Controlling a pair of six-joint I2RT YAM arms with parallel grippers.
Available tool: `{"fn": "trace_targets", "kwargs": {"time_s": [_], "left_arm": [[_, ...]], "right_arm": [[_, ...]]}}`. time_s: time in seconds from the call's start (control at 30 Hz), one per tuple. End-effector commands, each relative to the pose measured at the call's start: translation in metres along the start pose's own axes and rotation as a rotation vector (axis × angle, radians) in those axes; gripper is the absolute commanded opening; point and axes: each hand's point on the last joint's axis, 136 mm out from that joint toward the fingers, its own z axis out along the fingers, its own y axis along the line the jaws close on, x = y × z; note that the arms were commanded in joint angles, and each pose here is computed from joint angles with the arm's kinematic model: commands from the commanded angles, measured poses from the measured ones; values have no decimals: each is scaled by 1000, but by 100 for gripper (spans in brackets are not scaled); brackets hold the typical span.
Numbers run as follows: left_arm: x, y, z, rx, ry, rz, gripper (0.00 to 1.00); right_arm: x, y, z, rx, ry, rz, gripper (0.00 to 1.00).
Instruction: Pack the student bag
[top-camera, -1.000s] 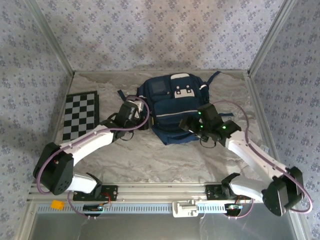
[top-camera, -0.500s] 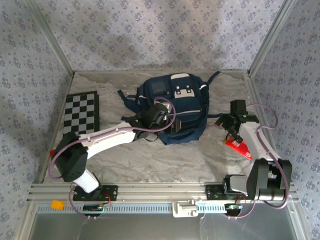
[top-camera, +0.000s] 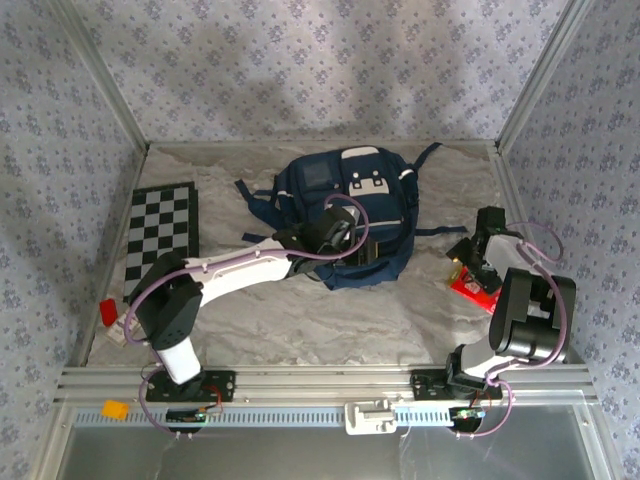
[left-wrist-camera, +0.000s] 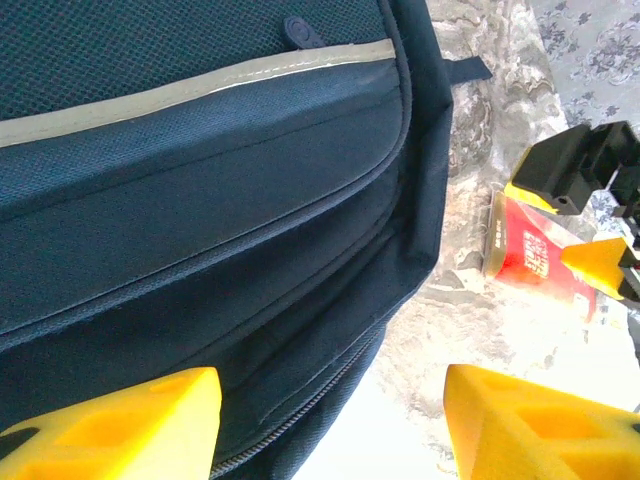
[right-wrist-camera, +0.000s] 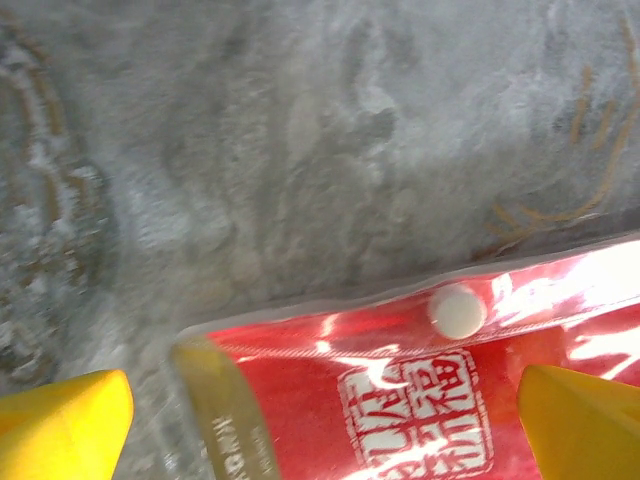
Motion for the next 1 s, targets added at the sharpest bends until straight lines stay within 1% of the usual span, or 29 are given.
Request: {"fn": "trace_targets", "kwargs": {"time_s": [0.0, 0.07, 0.17, 0.23, 0.43, 0.53, 0.6, 0.7, 0.77, 0.83, 0.87, 0.93, 0.97], "left_arm": [[-5, -16, 1, 31, -5, -2, 61], [-3, -18, 4, 39, 11, 2, 60], [1, -18, 5, 31, 24, 13, 61], [2, -14, 4, 11, 21, 10, 61], [4, -3, -6, -28, 19, 11, 62], [5, 0, -14, -37, 14, -3, 62], [7, 1, -17, -32, 16, -43, 62], [17, -4, -16, 2, 43, -122, 62], [25, -12, -16, 31, 39, -137, 62], [33, -19, -16, 45, 40, -162, 62], [38, -25, -12, 59, 47, -168, 62], [45, -35, -5, 73, 58, -179, 61], [49, -37, 2, 70, 68, -188, 61]], "right_arm": [[-4, -5, 5, 15, 4, 5, 100], [4, -4, 10, 4, 43, 6, 100], [22, 10, 14, -75, 90, -12, 100], [35, 20, 11, -90, 107, -29, 100], [91, 64, -11, -206, 171, -75, 100], [117, 85, -26, -248, 166, -120, 100], [127, 98, -41, -283, 169, -156, 100], [123, 95, -64, -301, 154, -189, 100], [108, 86, -71, -310, 111, -196, 99], [93, 76, -68, -326, 97, -191, 96], [85, 73, -65, -345, 108, -191, 92], [66, 64, -56, -327, 99, -197, 88], [62, 61, -50, -320, 122, -168, 86]]}}
